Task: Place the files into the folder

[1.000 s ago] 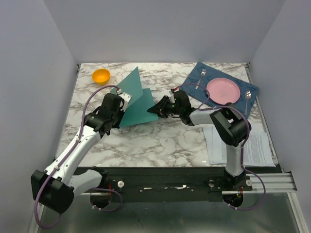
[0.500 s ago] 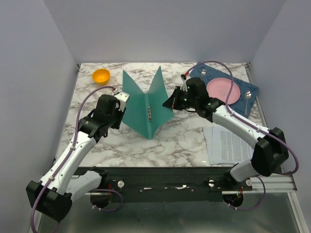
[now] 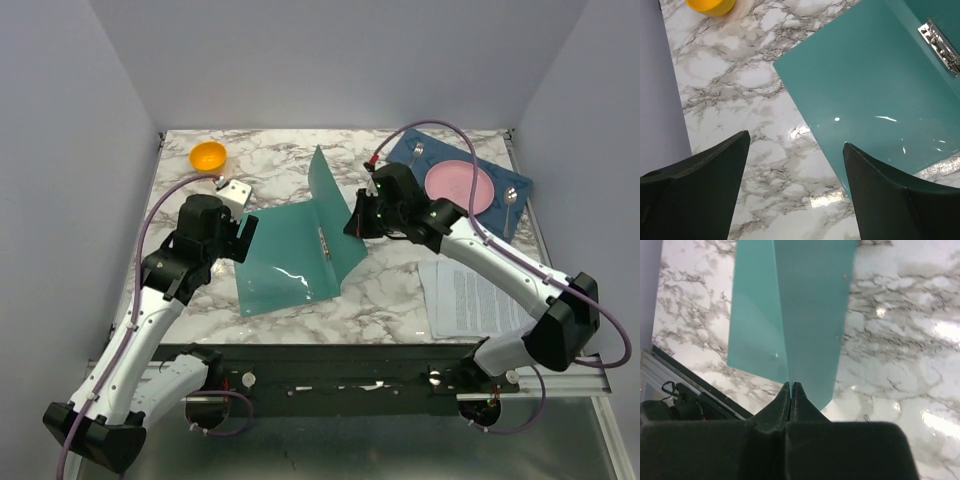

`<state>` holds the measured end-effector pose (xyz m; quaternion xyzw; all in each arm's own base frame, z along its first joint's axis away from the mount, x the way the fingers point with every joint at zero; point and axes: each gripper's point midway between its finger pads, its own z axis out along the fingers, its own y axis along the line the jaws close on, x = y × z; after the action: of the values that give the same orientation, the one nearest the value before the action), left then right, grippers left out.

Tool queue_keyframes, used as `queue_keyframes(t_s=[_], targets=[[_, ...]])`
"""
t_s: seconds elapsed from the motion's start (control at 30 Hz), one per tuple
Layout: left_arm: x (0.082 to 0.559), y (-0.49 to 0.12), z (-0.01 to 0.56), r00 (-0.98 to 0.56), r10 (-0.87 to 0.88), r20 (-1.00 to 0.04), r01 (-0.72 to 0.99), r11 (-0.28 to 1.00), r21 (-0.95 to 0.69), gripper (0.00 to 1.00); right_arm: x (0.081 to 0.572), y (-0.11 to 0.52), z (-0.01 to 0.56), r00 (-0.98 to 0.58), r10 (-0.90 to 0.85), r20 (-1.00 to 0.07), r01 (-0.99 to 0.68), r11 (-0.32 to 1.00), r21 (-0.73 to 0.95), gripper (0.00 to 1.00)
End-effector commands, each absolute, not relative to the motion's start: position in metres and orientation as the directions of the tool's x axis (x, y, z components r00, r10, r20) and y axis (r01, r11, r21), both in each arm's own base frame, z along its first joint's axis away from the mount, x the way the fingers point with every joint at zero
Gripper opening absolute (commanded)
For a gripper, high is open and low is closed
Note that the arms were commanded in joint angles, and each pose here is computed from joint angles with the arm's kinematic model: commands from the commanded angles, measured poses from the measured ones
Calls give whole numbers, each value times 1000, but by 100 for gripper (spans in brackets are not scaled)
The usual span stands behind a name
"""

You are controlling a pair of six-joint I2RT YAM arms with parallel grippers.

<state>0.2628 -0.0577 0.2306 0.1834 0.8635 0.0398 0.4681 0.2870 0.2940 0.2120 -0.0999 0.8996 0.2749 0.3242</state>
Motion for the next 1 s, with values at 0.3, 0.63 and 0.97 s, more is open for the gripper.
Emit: queue_keyframes(t_s=[0.3,0.63,0.97], targets=[[271,-65,232,-479,417,-772,349,898,268,90,226,210,87,-871,207,-446,46,937,345,1],[274,-70,201,-531,444,-721,392,884,255,90,199,180,42,-848,366,-383,250,914,319,1],[279,-73,194,-542,450,-709,401,881,252,90,202,190,35,-828,435,-354,322,885,335,1]])
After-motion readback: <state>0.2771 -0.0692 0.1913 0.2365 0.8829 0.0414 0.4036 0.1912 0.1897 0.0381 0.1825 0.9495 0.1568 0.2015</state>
